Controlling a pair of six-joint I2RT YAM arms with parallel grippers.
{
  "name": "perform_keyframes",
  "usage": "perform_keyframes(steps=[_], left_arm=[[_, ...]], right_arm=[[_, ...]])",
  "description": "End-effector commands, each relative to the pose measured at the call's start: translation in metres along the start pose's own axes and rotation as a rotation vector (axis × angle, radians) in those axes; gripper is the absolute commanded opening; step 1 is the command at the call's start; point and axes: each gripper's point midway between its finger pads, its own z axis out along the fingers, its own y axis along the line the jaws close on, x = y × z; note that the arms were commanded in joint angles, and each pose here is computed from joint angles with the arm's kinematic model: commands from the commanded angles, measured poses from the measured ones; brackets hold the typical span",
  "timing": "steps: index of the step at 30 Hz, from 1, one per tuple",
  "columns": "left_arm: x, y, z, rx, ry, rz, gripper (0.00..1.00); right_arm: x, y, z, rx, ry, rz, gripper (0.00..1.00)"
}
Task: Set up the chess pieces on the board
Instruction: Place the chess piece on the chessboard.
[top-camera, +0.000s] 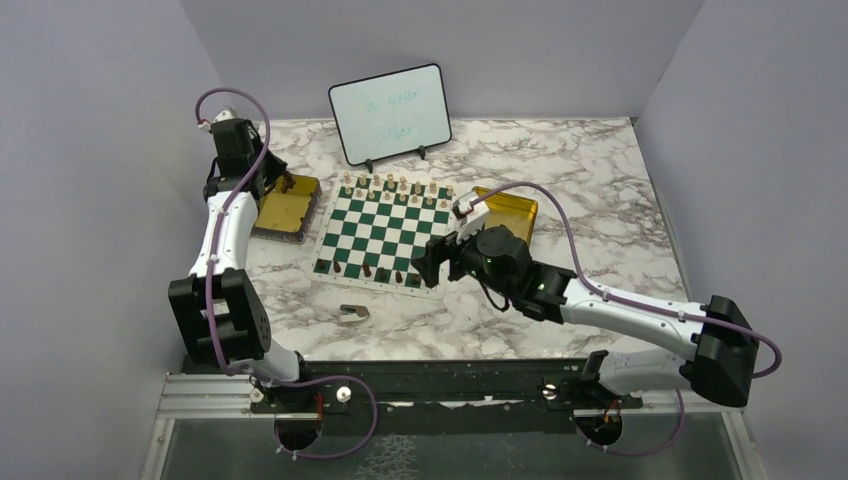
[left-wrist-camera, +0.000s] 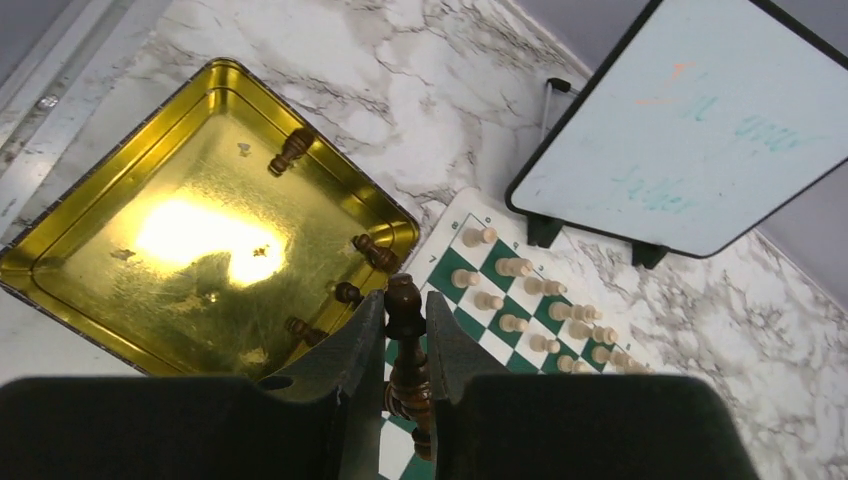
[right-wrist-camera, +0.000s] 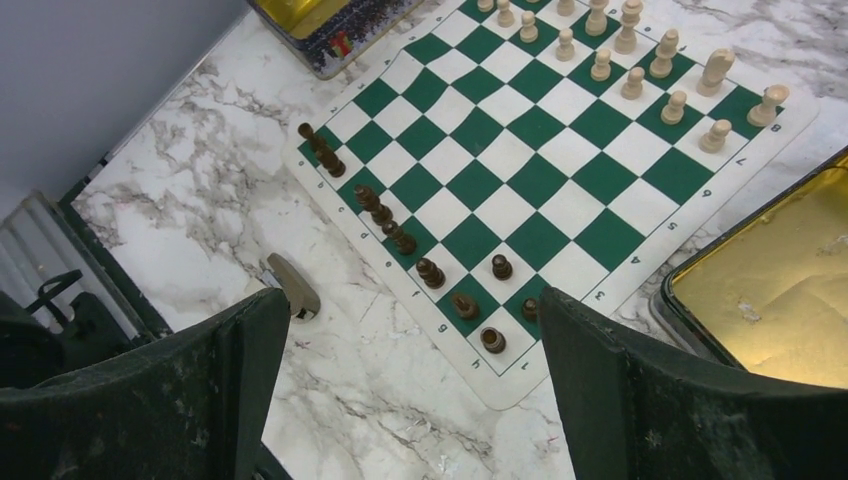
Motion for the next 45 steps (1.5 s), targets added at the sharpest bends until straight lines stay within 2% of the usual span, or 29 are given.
perform_keyframes(steps=[1,10,15,20,24,27,35,38,45], left_arm=[[0.009,-0.031,-0.022,0.164,0.037,-0.031,0.11],[0.041,-0.063,-0.056,0.378,0.148,-0.127,0.12],[0.058,-0.079,-0.075,0.491,0.218,-0.17,0.11],[0.065,-0.097,-0.096,0.603,0.272,-0.216,0.11],[0.068,-0.111,-0.113,0.681,0.3,-0.271,0.11],[0.07,-0.123,-0.126,0.736,0.318,-0.311,0.11],[0.075,-0.147,-0.159,0.864,0.373,-0.42,0.11],[0.074,-0.154,-0.168,0.886,0.386,-0.429,0.11],[0.075,-0.171,-0.184,0.916,0.391,-0.451,0.12]], right_arm=[[-0.014,0.019,-0.011,-0.097,-0.072,0.083,0.98],[-0.021,0.018,-0.007,-0.093,-0.119,0.078,0.95],[-0.032,0.039,-0.008,-0.208,-0.149,0.134,0.95],[-0.04,0.053,0.001,-0.368,-0.14,0.273,0.92],[-0.053,0.049,0.01,-0.51,-0.167,0.412,0.86],[-0.061,0.045,0.017,-0.538,-0.19,0.463,0.8],[-0.097,0.048,0.023,-0.692,-0.291,0.661,0.56],[-0.107,0.05,0.025,-0.759,-0.324,0.734,0.55],[-0.121,0.049,0.033,-0.876,-0.385,0.903,0.62]])
